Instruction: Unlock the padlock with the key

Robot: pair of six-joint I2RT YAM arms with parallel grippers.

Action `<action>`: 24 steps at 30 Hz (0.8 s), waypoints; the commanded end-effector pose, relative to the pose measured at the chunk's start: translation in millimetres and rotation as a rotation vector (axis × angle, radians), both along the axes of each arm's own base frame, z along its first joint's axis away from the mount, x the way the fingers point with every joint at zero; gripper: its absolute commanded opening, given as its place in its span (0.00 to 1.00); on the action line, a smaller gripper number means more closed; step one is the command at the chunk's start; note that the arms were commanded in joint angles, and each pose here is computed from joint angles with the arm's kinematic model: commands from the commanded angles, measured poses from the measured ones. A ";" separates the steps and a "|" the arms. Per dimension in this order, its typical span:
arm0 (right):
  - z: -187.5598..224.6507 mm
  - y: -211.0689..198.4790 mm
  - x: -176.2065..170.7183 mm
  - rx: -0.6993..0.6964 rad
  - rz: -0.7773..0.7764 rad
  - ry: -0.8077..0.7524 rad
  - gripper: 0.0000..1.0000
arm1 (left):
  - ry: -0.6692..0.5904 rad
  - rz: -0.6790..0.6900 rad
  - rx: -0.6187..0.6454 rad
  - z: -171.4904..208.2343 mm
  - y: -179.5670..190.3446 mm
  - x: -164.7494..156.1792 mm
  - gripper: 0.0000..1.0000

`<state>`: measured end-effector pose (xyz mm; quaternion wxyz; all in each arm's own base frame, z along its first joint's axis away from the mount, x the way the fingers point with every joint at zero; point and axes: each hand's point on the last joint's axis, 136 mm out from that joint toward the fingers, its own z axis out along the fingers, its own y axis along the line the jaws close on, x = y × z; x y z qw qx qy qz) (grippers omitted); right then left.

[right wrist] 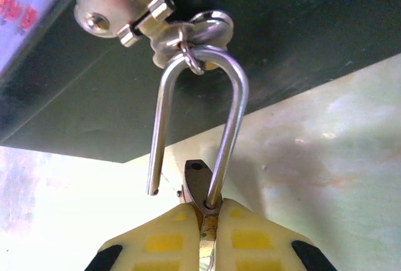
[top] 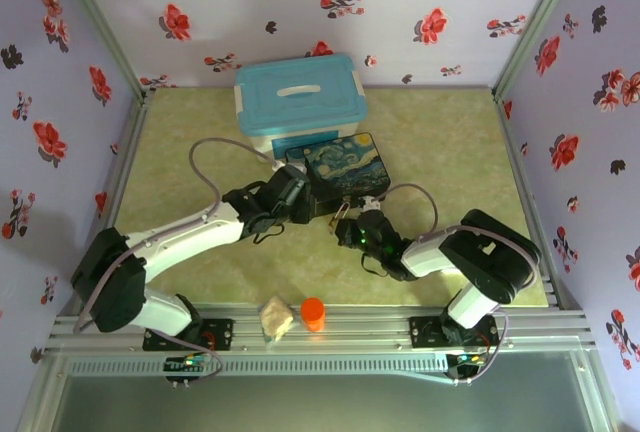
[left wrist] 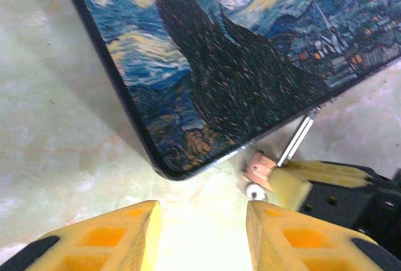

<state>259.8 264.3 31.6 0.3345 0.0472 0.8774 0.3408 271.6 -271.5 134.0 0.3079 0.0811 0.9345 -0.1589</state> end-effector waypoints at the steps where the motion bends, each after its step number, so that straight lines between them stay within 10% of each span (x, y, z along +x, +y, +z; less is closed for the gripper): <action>1: -13.6 -21.0 -8.5 -0.076 -0.042 0.021 0.04 | -0.055 0.028 0.036 10.4 14.6 13.0 0.41; 11: -15.0 -25.1 -12.4 -0.001 -0.088 0.087 0.03 | -0.115 0.059 0.085 1.5 17.0 50.1 0.61; 24: -30.0 -14.2 -6.3 0.290 -0.250 0.238 0.00 | -0.115 0.072 0.224 -34.7 26.1 65.9 0.61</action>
